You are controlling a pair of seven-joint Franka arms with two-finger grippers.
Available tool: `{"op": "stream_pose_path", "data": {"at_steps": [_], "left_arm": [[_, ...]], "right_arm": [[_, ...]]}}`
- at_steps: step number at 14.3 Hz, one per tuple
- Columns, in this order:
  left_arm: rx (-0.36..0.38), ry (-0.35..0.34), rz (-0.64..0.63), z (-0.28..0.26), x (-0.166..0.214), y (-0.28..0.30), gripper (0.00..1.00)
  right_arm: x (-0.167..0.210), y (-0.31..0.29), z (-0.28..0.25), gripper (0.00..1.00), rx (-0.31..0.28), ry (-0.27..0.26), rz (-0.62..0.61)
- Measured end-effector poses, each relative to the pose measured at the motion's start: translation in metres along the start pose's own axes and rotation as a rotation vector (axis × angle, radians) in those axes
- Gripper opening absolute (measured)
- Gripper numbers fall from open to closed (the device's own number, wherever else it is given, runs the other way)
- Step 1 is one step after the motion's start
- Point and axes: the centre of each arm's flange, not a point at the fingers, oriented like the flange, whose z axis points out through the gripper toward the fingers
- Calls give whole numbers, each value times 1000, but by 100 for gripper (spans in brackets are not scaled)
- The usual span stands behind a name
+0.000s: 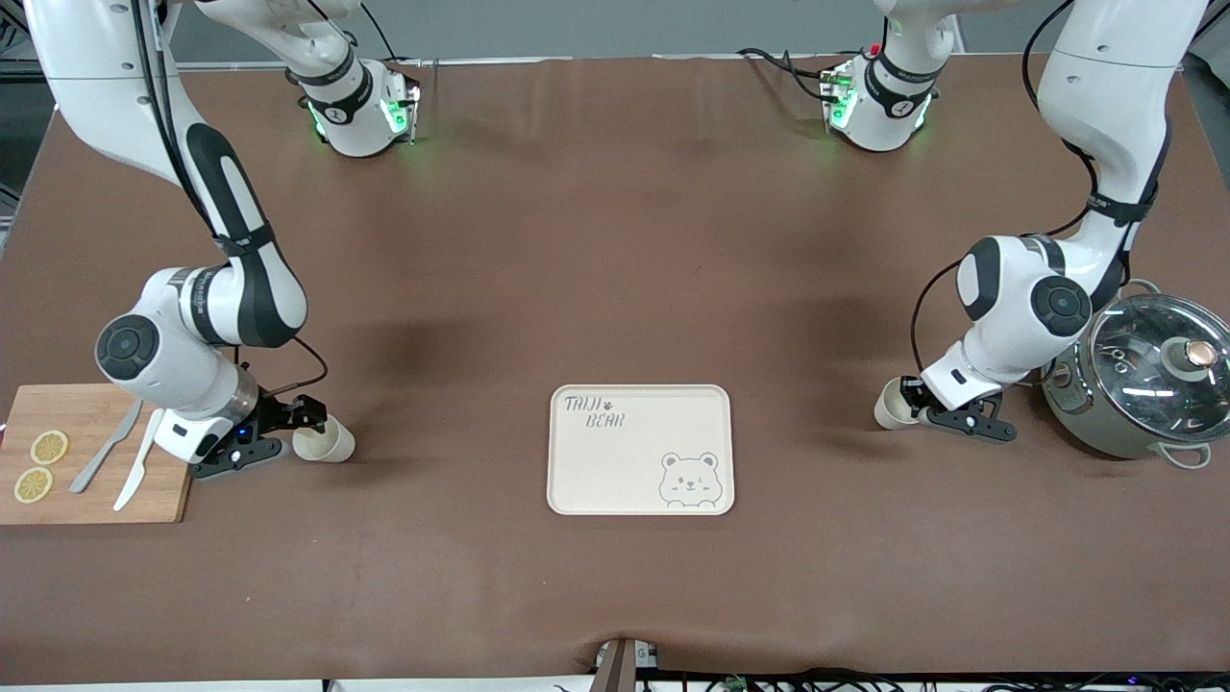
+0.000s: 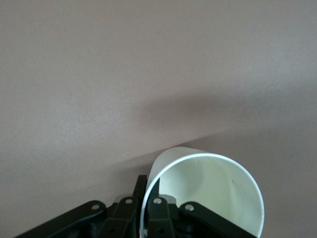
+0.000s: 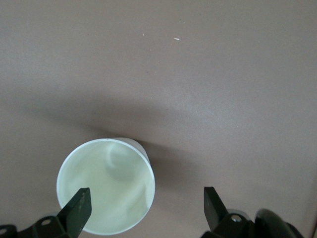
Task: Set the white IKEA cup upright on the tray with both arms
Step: 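Close the left and right grippers around the two white cups, then carry the cup with the left gripper over the bear tray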
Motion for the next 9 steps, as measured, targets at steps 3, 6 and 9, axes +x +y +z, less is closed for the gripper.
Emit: {"op": "stream_pose_path", "data": {"at_steps": [3, 6, 9], "left_arm": [[-20, -9, -48, -15, 17, 24, 4], [-35, -25, -100, -32, 40, 71, 4], [-41, -32, -132, -41, 50, 106, 4]], "right_arm": [[-2, 3, 17, 100, -8, 9, -10], [-4, 3, 31, 100, -12, 13, -12], [-5, 3, 36, 100, -13, 12, -12]]}}
